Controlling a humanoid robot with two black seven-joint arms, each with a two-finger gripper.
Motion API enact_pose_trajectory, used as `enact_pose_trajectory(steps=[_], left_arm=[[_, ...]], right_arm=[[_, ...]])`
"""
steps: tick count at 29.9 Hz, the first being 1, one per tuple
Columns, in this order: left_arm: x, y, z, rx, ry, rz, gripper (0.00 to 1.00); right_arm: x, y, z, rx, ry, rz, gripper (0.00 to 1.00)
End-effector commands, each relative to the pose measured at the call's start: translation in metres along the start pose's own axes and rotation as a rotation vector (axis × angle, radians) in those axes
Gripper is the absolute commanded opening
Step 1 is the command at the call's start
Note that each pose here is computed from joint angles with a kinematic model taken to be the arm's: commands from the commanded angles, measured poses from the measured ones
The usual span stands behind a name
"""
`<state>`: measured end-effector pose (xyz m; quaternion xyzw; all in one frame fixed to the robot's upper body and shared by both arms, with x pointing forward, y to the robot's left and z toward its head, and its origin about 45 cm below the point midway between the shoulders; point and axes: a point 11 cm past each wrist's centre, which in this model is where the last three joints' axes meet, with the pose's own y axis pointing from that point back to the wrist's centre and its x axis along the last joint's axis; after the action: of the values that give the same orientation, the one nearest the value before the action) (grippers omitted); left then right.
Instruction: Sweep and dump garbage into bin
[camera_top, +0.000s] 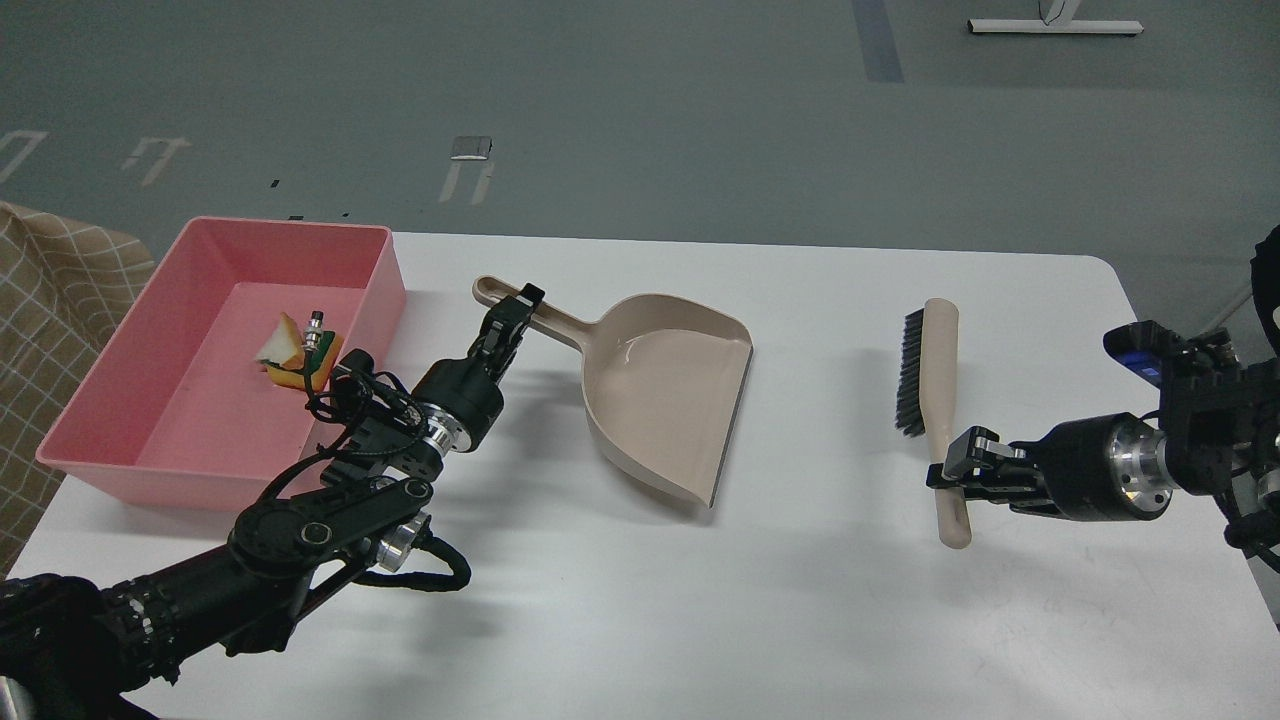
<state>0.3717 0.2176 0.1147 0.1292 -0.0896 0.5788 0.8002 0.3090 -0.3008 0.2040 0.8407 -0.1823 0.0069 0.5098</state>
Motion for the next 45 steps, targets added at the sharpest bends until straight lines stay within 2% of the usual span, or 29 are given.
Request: enact_pose_trajectory(steps=[1,25,29,33,38,40,41,43,44,45], left_arm=[[0.000,0.000,-0.001,0.002,0.000,0.000,0.00],[-0.011,0.003,-0.023,0.061,0.008,0.010,0.00],[-0.011,0.003,-0.023,0.061,0.008,0.010,0.00],[-0.011,0.003,-0.023,0.060,0.010,0.010,0.00],[-0.011,0.003,-0.023,0.061,0.014,0.014,0.00],[-0.010,0.003,-0.023,0.063,0.016,0.016,0.05],[-0.010,0.003,-0.023,0.064,0.017,0.017,0.09],[-0.010,0.004,-0.024,0.066,0.019,0.017,0.20],[-0.010,0.004,-0.024,0.066,0.019,0.017,0.20],[-0.011,0.004,-0.024,0.065,0.021,0.017,0.25]], right_arm=[[-0.001,-0.001,0.000,-0.003,-0.001,-0.002,0.01],[-0.001,-0.008,0.001,-0.009,-0.004,-0.013,0.07],[0.000,-0.009,0.001,-0.010,-0.007,-0.012,0.12],[0.000,-0.009,0.001,-0.008,-0.008,-0.011,0.22],[0.000,-0.010,0.000,-0.007,-0.008,-0.012,0.25],[-0.001,-0.010,0.001,-0.009,-0.009,-0.013,0.26],[-0.001,-0.010,0.001,-0.008,-0.009,-0.013,0.29],[-0.001,-0.010,0.001,-0.007,-0.010,-0.014,0.32],[-0.001,-0.010,0.001,-0.007,-0.010,-0.014,0.32],[-0.001,-0.010,0.001,-0.007,-0.010,-0.014,0.33]])
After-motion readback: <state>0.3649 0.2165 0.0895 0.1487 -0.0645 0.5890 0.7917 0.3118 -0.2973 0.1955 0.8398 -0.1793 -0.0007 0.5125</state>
